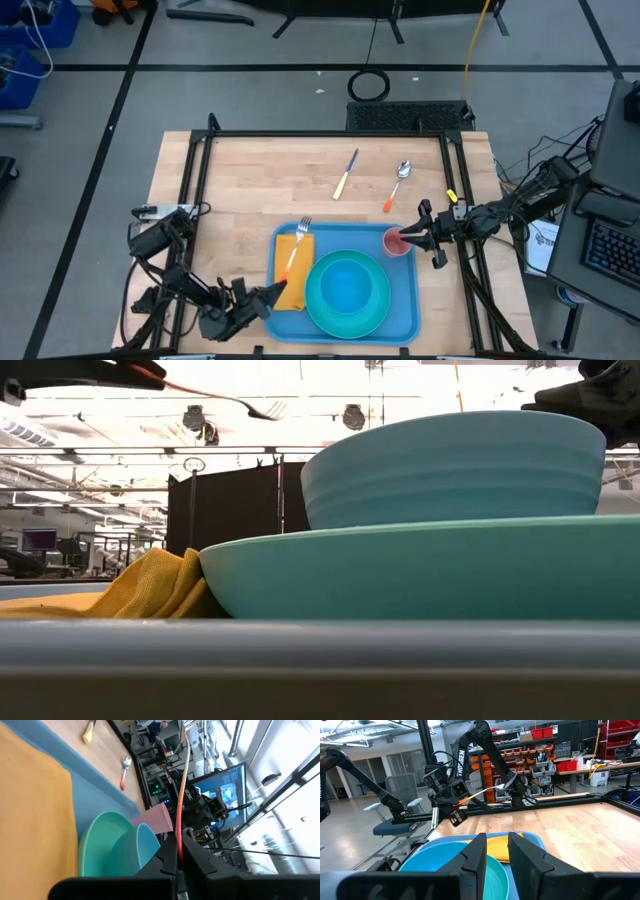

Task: Set up tray
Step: Put the orange fork on top of the orange napkin on the blue serving tray

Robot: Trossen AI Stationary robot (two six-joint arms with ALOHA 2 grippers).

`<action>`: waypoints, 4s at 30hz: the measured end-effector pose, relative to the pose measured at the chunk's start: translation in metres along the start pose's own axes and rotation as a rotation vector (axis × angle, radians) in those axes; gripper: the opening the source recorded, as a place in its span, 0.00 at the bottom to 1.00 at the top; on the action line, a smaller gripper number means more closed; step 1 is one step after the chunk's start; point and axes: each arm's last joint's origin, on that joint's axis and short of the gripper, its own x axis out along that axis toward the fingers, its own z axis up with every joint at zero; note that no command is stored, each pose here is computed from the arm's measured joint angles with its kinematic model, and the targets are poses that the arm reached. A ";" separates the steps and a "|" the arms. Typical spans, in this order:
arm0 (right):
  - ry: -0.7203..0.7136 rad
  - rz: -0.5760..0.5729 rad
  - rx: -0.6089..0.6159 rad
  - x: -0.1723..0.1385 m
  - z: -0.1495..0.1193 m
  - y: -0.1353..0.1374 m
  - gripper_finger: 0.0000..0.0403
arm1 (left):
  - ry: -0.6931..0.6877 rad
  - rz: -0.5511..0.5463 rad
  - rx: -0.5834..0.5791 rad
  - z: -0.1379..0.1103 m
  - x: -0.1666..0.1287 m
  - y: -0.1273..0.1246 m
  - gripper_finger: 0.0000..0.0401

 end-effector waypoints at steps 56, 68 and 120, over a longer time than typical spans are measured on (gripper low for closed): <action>0.000 0.000 0.000 0.000 0.000 0.000 0.18 | 0.021 0.007 -0.480 -0.019 -0.006 0.032 0.02; 0.000 0.000 0.000 0.000 0.000 0.000 0.18 | 0.165 0.150 -0.829 -0.023 -0.013 0.040 0.02; -0.001 0.000 0.000 0.000 0.000 0.000 0.18 | 0.230 0.460 -0.641 0.039 -0.028 0.006 0.02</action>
